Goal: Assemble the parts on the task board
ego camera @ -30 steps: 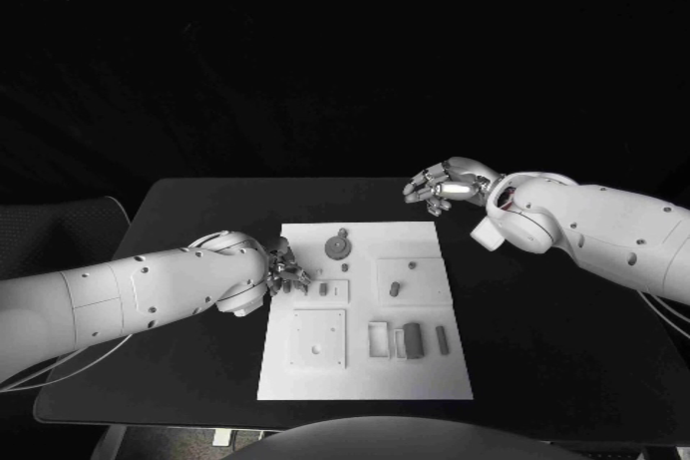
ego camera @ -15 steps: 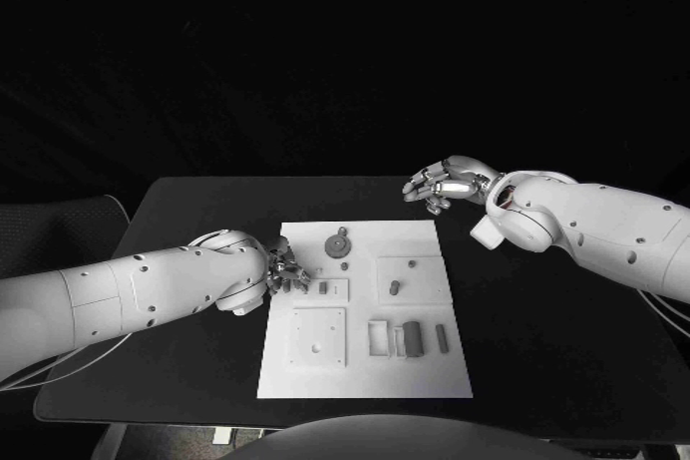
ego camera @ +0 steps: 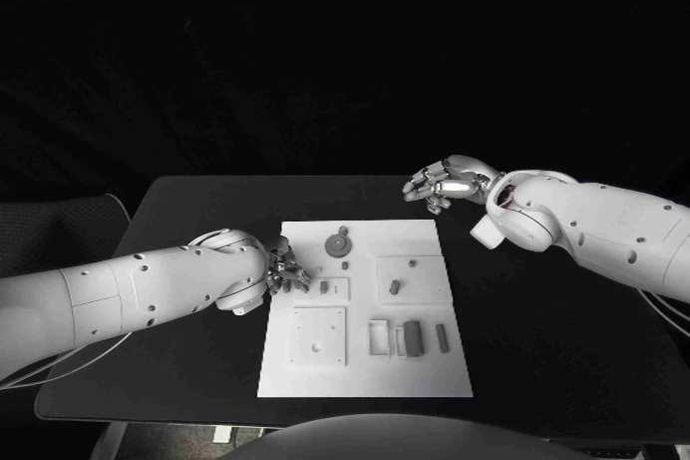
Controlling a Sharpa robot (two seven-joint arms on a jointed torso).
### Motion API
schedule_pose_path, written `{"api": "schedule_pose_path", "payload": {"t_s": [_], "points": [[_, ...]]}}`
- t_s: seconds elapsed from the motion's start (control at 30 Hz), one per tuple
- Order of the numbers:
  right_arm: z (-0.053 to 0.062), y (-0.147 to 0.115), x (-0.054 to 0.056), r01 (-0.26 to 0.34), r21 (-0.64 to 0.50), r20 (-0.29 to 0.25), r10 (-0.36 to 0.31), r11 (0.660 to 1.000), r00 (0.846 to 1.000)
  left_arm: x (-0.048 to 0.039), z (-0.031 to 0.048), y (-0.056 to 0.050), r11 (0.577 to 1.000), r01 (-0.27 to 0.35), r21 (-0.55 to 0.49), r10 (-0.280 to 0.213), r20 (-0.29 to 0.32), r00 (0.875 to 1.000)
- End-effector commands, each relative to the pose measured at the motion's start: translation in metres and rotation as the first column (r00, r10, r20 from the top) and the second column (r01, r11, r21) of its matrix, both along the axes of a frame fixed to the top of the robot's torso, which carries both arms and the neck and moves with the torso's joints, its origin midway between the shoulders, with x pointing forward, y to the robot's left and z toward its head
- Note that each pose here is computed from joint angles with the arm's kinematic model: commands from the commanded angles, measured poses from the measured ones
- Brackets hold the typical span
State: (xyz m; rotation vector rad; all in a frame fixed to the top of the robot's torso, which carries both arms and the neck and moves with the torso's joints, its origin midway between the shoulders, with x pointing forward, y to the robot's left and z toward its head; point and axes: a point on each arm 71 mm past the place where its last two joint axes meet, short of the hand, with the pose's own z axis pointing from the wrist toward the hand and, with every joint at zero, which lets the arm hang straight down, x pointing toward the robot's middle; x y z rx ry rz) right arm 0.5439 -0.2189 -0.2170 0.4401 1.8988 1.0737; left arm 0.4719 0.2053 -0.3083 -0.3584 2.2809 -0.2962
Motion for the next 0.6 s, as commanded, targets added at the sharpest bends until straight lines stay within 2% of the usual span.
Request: {"api": "schedule_pose_path", "payload": {"t_s": [0.03,0.6], "points": [[-0.0006,0.0016,-0.001,-0.016,0.004,-0.007,0.016,1.0,1.0,-0.0031,-0.0036,-0.0004,1.0,0.016,0.014,-0.016,-0.024,1.0],[-0.0008,0.001,-0.0008,-0.015,0.003,-0.007,0.015,1.0,1.0,-0.0024,-0.0036,0.0015,1.0,0.016,0.021,-0.016,-0.019,1.0]]}}
